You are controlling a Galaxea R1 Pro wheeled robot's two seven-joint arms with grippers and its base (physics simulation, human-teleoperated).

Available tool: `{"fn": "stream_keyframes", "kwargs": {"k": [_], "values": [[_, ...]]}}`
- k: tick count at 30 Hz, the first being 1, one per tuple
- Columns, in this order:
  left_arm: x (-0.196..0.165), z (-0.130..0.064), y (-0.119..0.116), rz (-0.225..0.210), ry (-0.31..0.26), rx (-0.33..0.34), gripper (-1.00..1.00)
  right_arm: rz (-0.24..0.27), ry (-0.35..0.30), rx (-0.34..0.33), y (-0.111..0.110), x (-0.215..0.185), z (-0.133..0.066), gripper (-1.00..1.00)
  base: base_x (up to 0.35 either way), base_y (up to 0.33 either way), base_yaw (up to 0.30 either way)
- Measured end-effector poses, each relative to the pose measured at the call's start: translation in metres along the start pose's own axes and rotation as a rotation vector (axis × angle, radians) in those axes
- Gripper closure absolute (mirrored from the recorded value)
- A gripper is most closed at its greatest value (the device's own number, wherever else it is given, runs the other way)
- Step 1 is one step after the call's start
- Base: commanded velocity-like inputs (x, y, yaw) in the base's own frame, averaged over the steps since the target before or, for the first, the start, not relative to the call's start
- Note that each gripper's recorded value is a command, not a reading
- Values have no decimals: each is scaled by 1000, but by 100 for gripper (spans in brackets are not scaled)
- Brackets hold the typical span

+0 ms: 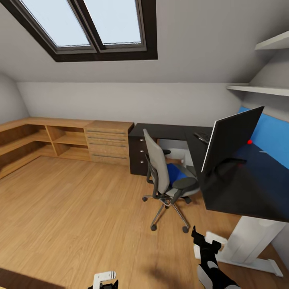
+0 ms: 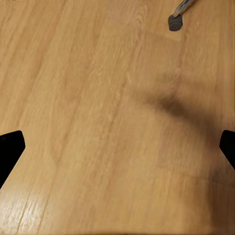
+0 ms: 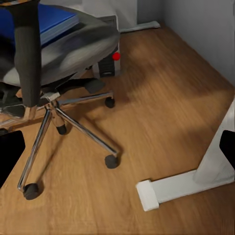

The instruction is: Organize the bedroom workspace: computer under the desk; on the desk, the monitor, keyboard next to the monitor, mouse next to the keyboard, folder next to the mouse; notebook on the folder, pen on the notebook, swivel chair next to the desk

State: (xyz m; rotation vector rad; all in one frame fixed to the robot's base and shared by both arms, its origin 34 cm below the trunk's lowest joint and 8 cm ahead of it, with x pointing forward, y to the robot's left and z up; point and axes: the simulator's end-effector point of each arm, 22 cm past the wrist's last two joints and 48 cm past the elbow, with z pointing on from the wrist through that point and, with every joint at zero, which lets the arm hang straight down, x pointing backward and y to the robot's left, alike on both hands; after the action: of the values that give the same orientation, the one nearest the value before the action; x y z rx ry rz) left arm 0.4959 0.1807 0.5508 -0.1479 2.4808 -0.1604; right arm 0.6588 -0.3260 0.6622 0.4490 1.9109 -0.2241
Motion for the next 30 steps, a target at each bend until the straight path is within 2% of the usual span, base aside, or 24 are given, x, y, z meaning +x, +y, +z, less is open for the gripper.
{"fn": "stream_keyframes", "kwargs": {"k": [8,22,30], "values": [[8,10,0,7,-3,4,-100,6,-37,4,-3,-5,13,-100,0,0,0],[23,29,2,4,-8,9,-100,1,-51,8,-8,8,26,-100,0,0,0],[32,39,5,6,-9,10,-100,-27,-77,18,-25,10,38,-100,0,0,0]]}}
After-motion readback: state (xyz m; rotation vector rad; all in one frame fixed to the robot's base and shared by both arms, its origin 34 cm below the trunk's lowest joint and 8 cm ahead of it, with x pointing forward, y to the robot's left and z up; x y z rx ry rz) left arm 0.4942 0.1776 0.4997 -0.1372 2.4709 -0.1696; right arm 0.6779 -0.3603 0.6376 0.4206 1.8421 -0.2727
